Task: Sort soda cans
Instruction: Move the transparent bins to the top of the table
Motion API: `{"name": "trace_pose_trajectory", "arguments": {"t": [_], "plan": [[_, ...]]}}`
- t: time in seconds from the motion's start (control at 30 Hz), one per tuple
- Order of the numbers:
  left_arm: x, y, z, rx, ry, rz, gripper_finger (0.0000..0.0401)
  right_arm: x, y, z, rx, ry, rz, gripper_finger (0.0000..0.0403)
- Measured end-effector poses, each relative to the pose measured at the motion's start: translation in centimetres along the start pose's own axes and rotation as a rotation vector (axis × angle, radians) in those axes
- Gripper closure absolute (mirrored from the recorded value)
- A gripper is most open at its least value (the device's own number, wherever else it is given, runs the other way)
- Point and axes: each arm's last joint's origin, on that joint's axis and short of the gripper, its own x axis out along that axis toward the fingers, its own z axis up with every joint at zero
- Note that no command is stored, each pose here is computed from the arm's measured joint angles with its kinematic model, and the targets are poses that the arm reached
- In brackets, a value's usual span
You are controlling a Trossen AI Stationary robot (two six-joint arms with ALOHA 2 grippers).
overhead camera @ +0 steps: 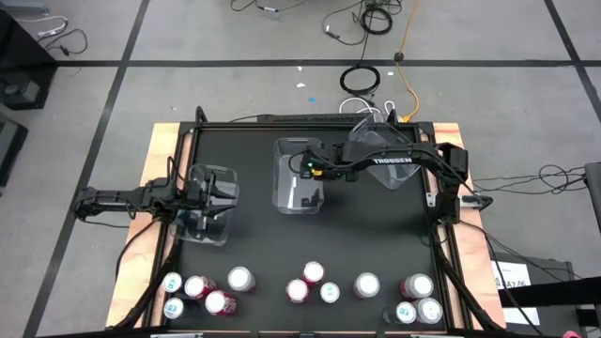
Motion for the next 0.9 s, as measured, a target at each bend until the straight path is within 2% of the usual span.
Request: {"name": "trace_pose_trajectory", "arguments": {"t": [0.3,0.47,0.57,0.73,0.8,0.9], "plan": [[0.0,0.0,0.0,0.0,0.0,0.0,0.028,-4.0,-0.6,1.3,-0.109,-0.034,0.078,0.0291],[0.0,0.0,0.0,0.0,0.0,0.0,0.028,-7.0,-1.9,2.6,-0.238,-0.021,0.104,0.029],[0.0,0.0,0.0,0.0,0.0,0.0,0.028,-8.2,-3.8,3.4,-0.311,0.009,0.014,0.029],[0.0,0.0,0.0,0.0,0.0,0.0,0.028,-8.8,-7.4,4.9,-0.395,0.139,-0.224,0.029],[0.0,0.0,0.0,0.0,0.0,0.0,0.028,-8.8,-8.3,5.5,-0.46,0.176,-0.269,0.029],[0.0,0.0,0.0,0.0,0.0,0.0,0.028,-8.4,-9.0,6.6,-0.559,0.2,-0.271,0.0291]]}}
